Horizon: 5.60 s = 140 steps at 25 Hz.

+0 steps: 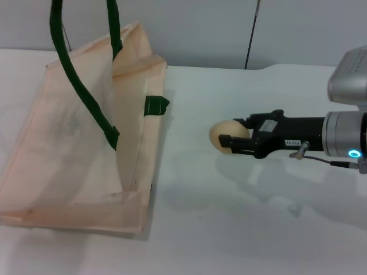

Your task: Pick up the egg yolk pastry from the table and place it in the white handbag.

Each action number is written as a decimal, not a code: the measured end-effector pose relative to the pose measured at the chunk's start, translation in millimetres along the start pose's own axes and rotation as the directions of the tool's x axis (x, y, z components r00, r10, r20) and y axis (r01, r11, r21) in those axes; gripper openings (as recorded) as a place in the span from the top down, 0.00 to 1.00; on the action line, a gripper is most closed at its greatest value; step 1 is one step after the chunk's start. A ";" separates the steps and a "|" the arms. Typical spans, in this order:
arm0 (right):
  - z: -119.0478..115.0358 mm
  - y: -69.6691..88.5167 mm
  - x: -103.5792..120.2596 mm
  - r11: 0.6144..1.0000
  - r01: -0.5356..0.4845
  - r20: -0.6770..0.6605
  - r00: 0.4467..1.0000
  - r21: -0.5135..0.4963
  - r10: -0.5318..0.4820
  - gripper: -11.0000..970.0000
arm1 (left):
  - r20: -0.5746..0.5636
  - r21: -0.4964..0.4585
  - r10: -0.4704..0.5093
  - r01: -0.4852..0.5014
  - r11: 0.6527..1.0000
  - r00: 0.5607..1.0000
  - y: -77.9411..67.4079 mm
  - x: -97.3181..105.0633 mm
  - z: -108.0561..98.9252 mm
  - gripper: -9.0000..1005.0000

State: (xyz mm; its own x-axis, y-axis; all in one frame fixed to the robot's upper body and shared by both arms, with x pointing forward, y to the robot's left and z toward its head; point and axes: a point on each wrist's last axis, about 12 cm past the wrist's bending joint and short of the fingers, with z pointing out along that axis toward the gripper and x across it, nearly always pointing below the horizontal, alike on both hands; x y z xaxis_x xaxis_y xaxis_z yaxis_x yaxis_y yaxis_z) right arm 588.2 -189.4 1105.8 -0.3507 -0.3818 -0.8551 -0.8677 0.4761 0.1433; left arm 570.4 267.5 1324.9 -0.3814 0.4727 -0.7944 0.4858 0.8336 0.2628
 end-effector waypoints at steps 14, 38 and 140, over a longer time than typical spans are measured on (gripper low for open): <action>22.5 19.0 -57.4 0.967 0.199 0.160 0.972 -0.159 -0.173 0.47 | 0.050 0.035 0.028 -0.030 0.999 0.998 -8.0 -15.2 -2.4 0.86; 65.9 12.8 -66.7 0.944 0.291 0.129 0.954 -0.159 -0.272 0.48 | 0.076 0.085 0.046 -0.052 0.995 0.996 -21.8 -28.9 -1.7 0.86; -71.3 -79.0 -15.1 0.952 -0.129 0.344 0.938 0.278 0.027 0.71 | 0.178 0.086 -0.191 0.178 0.980 0.965 21.5 32.2 28.5 0.51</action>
State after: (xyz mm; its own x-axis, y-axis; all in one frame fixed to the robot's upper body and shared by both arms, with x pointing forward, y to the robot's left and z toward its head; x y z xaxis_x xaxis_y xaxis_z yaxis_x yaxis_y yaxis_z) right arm 636.9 -277.7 1142.9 -0.2312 -0.0727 -0.9702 -0.6823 0.7230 0.1084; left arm 591.0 292.5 1289.4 -0.3207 0.2459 -0.9147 0.4756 0.8770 0.0690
